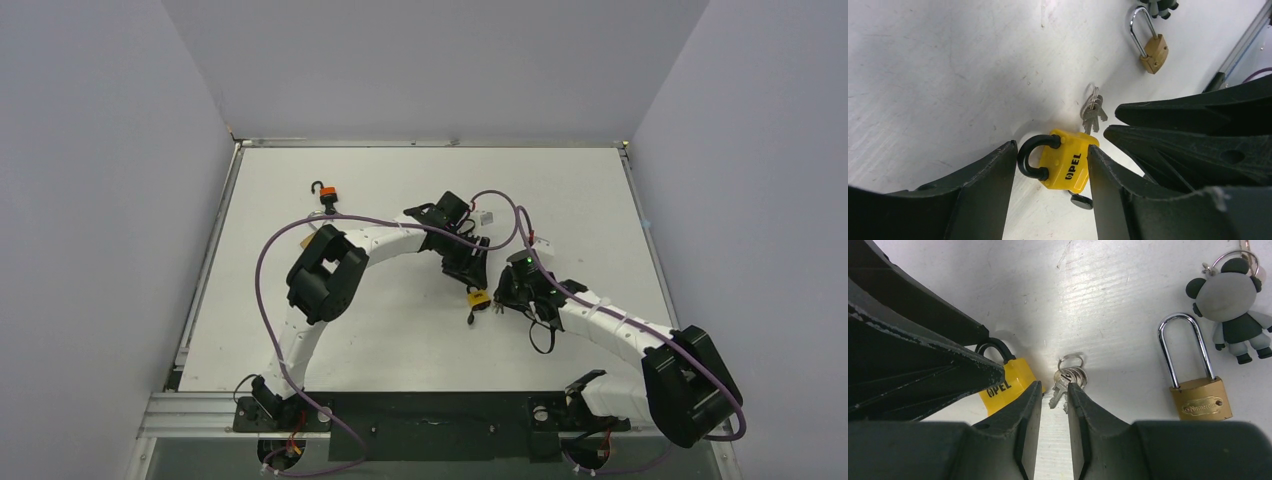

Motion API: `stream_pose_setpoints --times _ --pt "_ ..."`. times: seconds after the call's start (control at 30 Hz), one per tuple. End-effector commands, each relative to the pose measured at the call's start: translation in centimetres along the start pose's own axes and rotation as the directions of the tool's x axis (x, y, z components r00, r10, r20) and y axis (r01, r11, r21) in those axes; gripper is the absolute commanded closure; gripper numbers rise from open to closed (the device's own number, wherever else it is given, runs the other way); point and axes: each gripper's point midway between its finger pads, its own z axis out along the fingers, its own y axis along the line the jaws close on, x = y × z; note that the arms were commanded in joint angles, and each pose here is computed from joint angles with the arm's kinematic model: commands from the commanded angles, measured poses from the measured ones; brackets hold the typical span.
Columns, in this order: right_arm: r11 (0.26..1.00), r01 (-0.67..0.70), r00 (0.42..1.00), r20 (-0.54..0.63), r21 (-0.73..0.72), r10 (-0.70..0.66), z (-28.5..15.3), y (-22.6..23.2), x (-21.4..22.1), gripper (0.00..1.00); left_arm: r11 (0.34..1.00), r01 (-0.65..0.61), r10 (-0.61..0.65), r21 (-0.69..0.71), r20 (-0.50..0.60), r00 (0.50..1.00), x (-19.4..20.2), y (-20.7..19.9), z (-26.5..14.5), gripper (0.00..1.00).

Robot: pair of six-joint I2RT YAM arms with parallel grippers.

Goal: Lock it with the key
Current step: Place the lock at the center of the board.

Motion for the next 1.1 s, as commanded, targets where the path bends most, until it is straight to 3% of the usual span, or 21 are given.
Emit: stream_pose_setpoints --times 0.0,0.23,0.4,0.53,0.83,0.97,1.07 --pt "0.999 -0.007 0.997 0.077 -0.05 0.011 -0.2 1.9 -2.7 0.75 0.997 -0.057 0.062 -0.046 0.115 0.991 -3.6 -0.8 -2.3 0.48" --pt "0.996 0.004 0.994 0.105 -0.093 0.006 -1.2 3.0 -3.8 0.64 0.978 -0.013 0.075 -0.206 0.292 0.953 -6.6 0.9 -7.4 0.47" --pt "0.993 0.017 0.991 0.133 -0.12 -0.001 -2.4 3.7 -4.8 0.39 0.949 0.065 0.076 -0.31 0.423 0.903 -8.1 2.3 -12.8 0.47" --pt "0.991 0.028 0.99 0.142 -0.134 -0.009 -2.9 4.2 -5.3 0.29 0.898 0.213 0.024 -0.384 0.527 0.849 -8.1 4.8 -17.5 0.46" --pt "0.985 0.04 0.989 0.146 -0.166 -0.016 -3.3 5.3 -5.8 0.27 0.604 0.596 -0.072 -0.528 0.709 0.701 -4.2 15.3 -28.3 0.47" --pt "0.982 0.041 0.99 0.142 -0.183 -0.015 -3.3 5.7 -5.7 0.27 0.49 0.718 -0.13 -0.494 0.773 0.621 -1.1 20.6 -32.0 0.47" --pt "0.979 0.045 0.991 0.133 -0.197 -0.019 -3.2 6.0 -5.4 0.26 0.433 0.79 -0.21 -0.434 0.804 0.557 0.9 23.2 -32.6 0.46"
